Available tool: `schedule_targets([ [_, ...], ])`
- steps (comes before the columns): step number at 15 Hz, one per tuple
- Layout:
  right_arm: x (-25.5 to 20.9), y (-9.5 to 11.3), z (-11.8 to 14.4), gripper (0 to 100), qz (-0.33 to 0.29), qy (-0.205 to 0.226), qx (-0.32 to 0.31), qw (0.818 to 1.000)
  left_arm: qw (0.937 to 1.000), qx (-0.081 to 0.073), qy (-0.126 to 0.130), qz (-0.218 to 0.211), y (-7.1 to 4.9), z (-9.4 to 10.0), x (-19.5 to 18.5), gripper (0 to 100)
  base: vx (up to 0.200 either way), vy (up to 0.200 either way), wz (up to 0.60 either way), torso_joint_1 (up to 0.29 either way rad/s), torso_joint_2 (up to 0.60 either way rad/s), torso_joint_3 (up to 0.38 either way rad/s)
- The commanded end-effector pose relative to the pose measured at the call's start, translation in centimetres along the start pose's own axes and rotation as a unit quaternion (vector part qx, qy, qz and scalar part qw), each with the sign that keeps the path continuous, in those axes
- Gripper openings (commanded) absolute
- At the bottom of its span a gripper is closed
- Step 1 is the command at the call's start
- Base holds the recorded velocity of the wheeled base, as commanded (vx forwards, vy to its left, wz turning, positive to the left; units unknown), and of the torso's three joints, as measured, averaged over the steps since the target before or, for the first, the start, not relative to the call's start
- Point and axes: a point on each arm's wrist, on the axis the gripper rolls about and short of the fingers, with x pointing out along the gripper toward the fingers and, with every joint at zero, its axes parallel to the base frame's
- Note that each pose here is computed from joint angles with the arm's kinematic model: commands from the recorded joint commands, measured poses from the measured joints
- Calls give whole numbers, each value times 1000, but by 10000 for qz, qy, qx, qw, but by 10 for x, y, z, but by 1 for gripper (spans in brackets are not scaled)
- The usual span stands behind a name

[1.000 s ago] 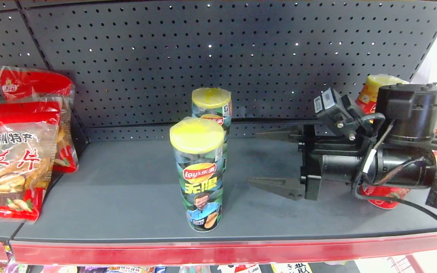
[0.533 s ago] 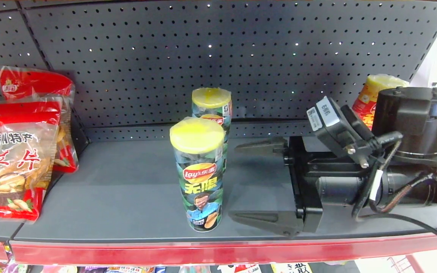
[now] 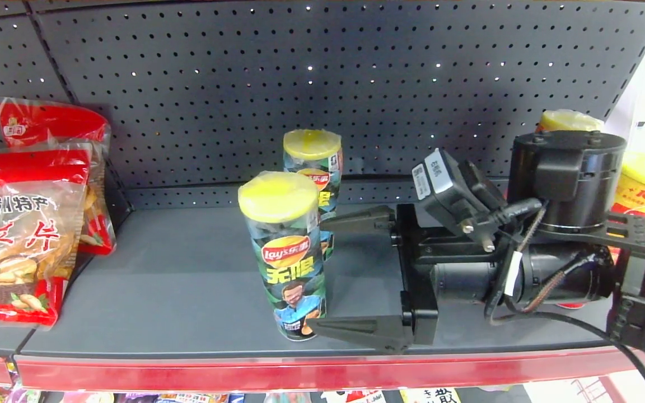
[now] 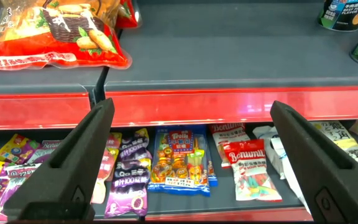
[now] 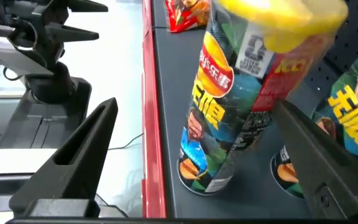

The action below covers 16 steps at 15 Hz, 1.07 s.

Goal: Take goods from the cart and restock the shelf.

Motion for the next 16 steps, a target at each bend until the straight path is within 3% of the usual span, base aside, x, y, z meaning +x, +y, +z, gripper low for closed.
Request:
schedule_targets([
  [1,6,-2,-5,100,39,59,44,10000,10000,-1,7,2,0,0,0,100,0,0,0,0,0,0],
  [16,-3,-12,-22,100,-239,306,228,9990,10000,-1,7,2,0,0,0,100,0,0,0,0,0,0],
])
